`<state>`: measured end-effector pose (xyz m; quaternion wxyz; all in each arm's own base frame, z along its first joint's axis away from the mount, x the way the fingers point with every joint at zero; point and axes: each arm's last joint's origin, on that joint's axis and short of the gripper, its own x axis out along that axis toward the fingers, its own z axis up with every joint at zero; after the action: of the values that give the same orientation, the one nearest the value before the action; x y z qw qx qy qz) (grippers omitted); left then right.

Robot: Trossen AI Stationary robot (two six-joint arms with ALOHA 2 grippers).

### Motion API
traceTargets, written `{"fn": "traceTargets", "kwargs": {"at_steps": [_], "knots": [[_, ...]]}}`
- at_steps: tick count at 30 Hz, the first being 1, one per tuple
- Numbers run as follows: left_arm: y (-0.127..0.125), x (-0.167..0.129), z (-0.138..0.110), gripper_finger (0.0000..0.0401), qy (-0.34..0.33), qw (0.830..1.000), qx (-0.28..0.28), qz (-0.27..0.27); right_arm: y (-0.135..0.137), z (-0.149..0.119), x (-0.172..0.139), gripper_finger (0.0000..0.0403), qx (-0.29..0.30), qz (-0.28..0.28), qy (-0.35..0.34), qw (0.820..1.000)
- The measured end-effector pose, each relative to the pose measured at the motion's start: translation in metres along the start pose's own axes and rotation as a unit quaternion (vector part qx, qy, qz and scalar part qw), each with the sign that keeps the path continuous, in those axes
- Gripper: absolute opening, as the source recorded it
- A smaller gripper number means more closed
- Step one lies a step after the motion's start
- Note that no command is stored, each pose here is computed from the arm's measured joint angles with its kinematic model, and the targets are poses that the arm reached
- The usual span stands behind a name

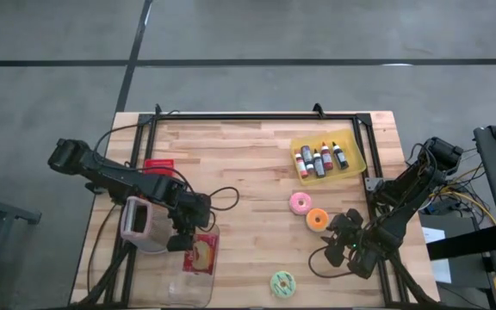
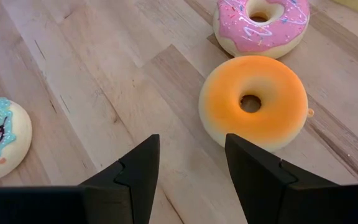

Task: Pick & Place Food Item
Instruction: Put the popcorn pack into the transparent bin

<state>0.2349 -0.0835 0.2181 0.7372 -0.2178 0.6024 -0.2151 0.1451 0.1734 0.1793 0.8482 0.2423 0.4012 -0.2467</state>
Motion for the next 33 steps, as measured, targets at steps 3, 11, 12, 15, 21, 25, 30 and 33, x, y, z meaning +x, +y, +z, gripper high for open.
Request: {"fn": "traceTargets", "kwargs": {"at_steps": [3, 11, 12, 15, 21, 25, 30, 33], "knots": [[0.0000, 0.0000, 0.0000, 0.0238, 0.000, 1.000, 0.000, 0.000, 0.0001, 0.0000, 0.0000, 0.0178, 0.000, 0.000, 0.000, 1.000], [0.0000, 0.0000, 0.0000, 0.0237, 0.000, 1.000, 0.000, 0.000, 0.0002, 0.0000, 0.0000, 0.0178, 0.001, 0.001, 0.000, 1.000], [0.0000, 0.0000, 0.0000, 0.0237, 0.000, 1.000, 0.000, 0.000, 0.0002, 0.0000, 0.0000, 0.0178, 0.001, 0.001, 0.000, 1.000], [0.0000, 0.0000, 0.0000, 0.0237, 0.000, 1.000, 0.000, 0.000, 0.0002, 0.0000, 0.0000, 0.0178, 0.001, 0.001, 0.000, 1.000], [0.0000, 0.0000, 0.0000, 0.0236, 0.000, 1.000, 0.000, 0.000, 0.0002, 0.0000, 0.0000, 0.0178, 0.001, 0.001, 0.000, 1.000], [0.0002, 0.0000, 0.0003, 0.0236, -0.002, 1.000, 0.006, 0.004, 0.0002, -0.0001, 0.0000, 0.0178, 0.001, 0.001, 0.000, 1.000], [-0.0026, -0.0024, 0.0037, 0.0236, -0.013, 0.999, 0.033, 0.001, 0.0002, -0.0001, 0.0000, 0.0178, 0.001, 0.001, 0.000, 1.000], [-0.0075, -0.0073, 0.0084, 0.0236, -0.023, 0.999, 0.040, -0.003, 0.0002, 0.0000, 0.0000, 0.0178, 0.001, 0.001, 0.000, 1.000]]}}
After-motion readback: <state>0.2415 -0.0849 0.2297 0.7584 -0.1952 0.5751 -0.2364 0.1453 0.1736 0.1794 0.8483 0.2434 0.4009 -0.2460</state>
